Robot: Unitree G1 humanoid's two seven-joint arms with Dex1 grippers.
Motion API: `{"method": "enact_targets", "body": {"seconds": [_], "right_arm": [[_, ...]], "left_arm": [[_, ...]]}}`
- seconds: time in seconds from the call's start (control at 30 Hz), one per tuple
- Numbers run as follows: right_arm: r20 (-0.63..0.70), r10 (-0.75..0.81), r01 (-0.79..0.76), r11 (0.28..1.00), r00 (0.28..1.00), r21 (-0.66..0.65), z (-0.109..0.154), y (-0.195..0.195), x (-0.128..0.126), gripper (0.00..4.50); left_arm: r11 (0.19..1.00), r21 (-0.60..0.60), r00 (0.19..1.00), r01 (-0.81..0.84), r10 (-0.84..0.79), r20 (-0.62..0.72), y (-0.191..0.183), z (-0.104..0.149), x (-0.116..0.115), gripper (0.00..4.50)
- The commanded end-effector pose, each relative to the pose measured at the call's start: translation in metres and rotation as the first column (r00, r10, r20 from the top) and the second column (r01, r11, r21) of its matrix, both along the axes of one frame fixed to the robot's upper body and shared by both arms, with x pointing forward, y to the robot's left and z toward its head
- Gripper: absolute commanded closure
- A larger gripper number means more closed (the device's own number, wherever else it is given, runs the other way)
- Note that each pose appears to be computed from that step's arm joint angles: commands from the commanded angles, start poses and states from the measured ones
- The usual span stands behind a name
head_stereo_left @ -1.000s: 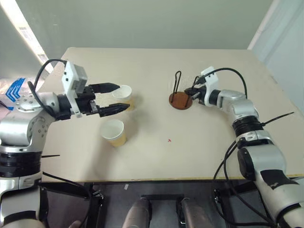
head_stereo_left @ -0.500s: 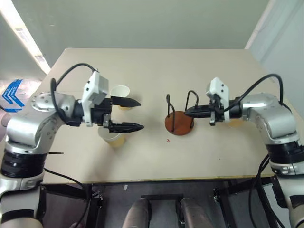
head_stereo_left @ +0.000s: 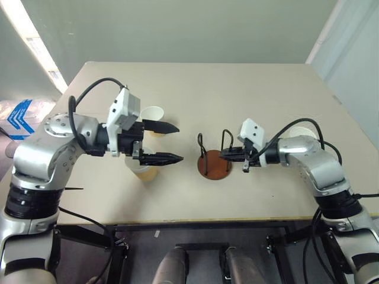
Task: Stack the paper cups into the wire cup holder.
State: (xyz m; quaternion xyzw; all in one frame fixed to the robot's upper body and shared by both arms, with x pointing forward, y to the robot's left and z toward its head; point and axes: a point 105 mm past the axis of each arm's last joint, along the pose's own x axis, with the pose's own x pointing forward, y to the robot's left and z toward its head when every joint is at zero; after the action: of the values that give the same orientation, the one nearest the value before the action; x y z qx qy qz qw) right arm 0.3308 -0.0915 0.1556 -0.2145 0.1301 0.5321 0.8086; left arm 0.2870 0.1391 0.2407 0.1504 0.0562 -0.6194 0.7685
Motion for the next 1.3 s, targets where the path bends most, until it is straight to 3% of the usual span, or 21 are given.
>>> {"method": "enact_targets", "body": {"seconds": [0.03,0.33,0.37,0.6,0.77,0.97,1.3], "right_arm": [[0.036,-0.042,0.044,0.998,0.998,-0.046,-0.002,-0.015,0.006,3.27],[0.03,-0.097,0.1,0.991,0.995,-0.089,-0.001,-0.049,-0.006,0.19],[0.029,-0.103,0.105,0.991,0.994,-0.085,0.003,-0.054,-0.01,0.07],[0.009,-0.1,0.1,0.993,0.995,-0.056,0.027,-0.069,-0.035,0.07],[0.003,-0.044,0.044,0.999,0.999,0.006,0.055,-0.069,-0.047,0.07],[0.005,0.025,-0.025,0.994,1.0,0.107,0.082,-0.059,-0.052,0.07],[0.041,0.083,-0.089,0.98,0.996,0.179,0.097,-0.049,-0.053,0.07]], "left_arm": [[1.0,0.006,0.999,0.002,-0.002,0.039,0.001,0.007,-0.003,0.0],[1.0,0.003,0.999,-0.003,0.003,0.038,0.002,0.005,-0.004,0.0],[1.0,0.0,0.999,-0.008,0.008,0.041,0.002,0.005,-0.003,0.0],[0.998,0.03,0.994,-0.062,0.059,0.092,0.013,0.007,-0.001,0.0],[0.976,0.2,0.986,-0.082,0.051,0.158,0.029,0.003,-0.012,0.0],[0.952,0.303,0.99,-0.044,0.0,0.143,0.032,-0.002,-0.03,0.0],[0.866,0.491,0.994,-0.091,0.046,0.103,0.057,-0.024,-0.029,0.0]]}}
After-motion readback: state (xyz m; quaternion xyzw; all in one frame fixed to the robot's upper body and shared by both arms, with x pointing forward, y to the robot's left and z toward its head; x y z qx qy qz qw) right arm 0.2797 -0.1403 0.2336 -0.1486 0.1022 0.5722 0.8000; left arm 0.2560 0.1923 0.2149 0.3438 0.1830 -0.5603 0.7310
